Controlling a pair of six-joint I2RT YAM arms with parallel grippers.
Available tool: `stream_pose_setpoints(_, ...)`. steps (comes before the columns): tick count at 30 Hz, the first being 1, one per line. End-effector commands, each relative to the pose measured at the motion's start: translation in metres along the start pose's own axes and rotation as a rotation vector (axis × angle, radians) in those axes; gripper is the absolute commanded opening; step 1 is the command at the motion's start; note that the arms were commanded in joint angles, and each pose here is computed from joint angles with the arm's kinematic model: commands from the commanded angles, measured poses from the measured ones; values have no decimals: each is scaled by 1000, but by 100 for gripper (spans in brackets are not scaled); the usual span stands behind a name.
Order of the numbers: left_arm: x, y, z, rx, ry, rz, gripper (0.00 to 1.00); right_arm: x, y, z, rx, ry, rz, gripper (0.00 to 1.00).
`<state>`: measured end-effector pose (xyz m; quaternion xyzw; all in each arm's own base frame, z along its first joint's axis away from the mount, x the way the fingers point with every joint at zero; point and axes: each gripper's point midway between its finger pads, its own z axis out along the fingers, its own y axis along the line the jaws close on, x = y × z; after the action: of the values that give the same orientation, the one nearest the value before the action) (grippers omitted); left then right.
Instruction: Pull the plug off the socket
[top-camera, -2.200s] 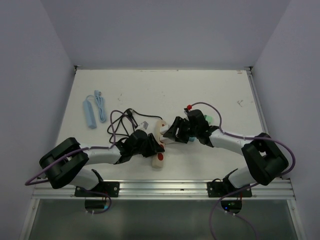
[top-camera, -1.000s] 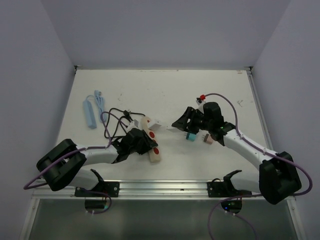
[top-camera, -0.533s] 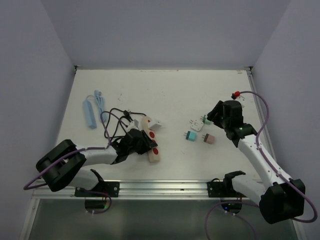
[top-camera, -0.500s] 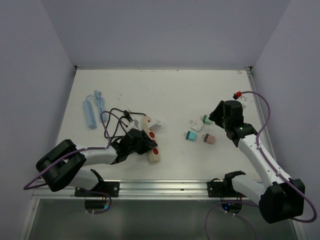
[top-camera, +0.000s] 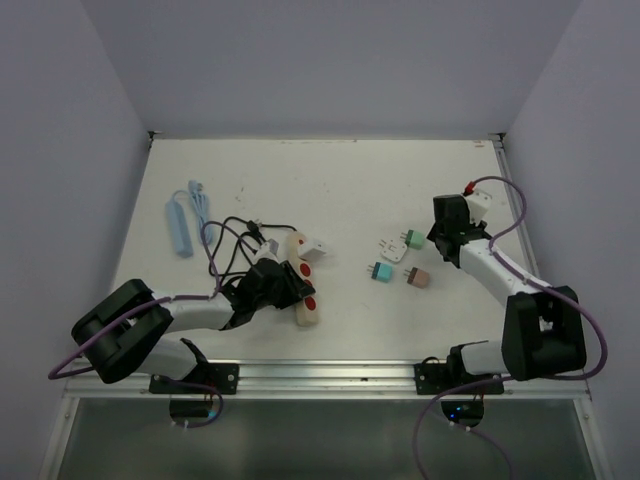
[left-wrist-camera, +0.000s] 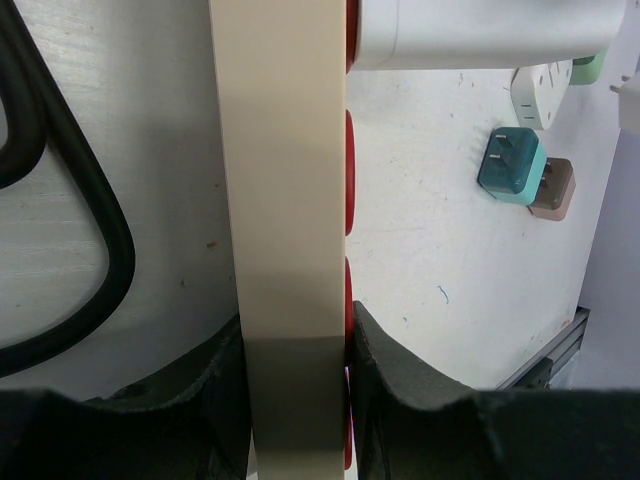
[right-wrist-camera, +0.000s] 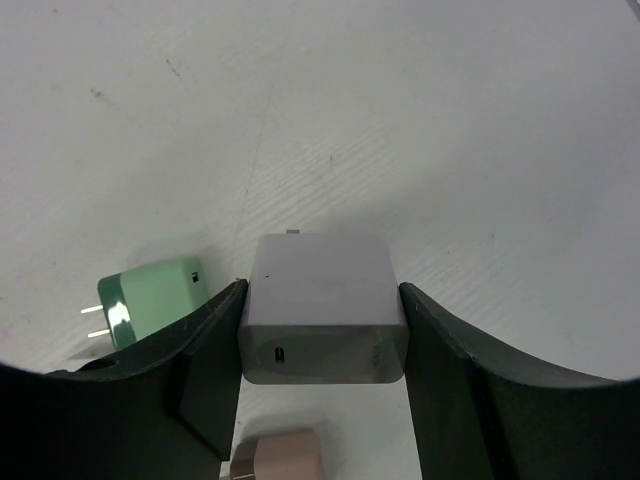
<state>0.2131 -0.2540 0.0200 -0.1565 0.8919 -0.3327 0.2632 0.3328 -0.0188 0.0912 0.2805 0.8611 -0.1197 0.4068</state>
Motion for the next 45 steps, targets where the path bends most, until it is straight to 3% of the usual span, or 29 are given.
stream_pose_setpoints(1, 29, 74, -9, -221, 97, 96, 0, -34, 8, 9, 22, -116, 38, 10)
stream_pose_setpoints(6, 28, 71, -8, -206, 93, 101, 0, -22, 14, 15, -27, -106, 10, 18)
stream_pose_setpoints(9, 29, 71, -8, -203, 96, 101, 0, -13, 16, 17, -45, -74, -12, 29)
stream_pose_setpoints(18, 29, 72, -9, -199, 93, 99, 0, 5, 17, 17, -75, -12, -58, 32)
stream_pose_setpoints(25, 28, 70, -11, -192, 87, 94, 0, 28, 16, 18, -73, 93, -94, 44)
stream_pose_setpoints(35, 28, 70, -13, -188, 83, 91, 0, 43, 13, 11, -87, 159, -88, 70)
stream_pose_setpoints(45, 29, 69, -12, -179, 88, 93, 0, 44, 25, -10, -197, 198, -54, 76)
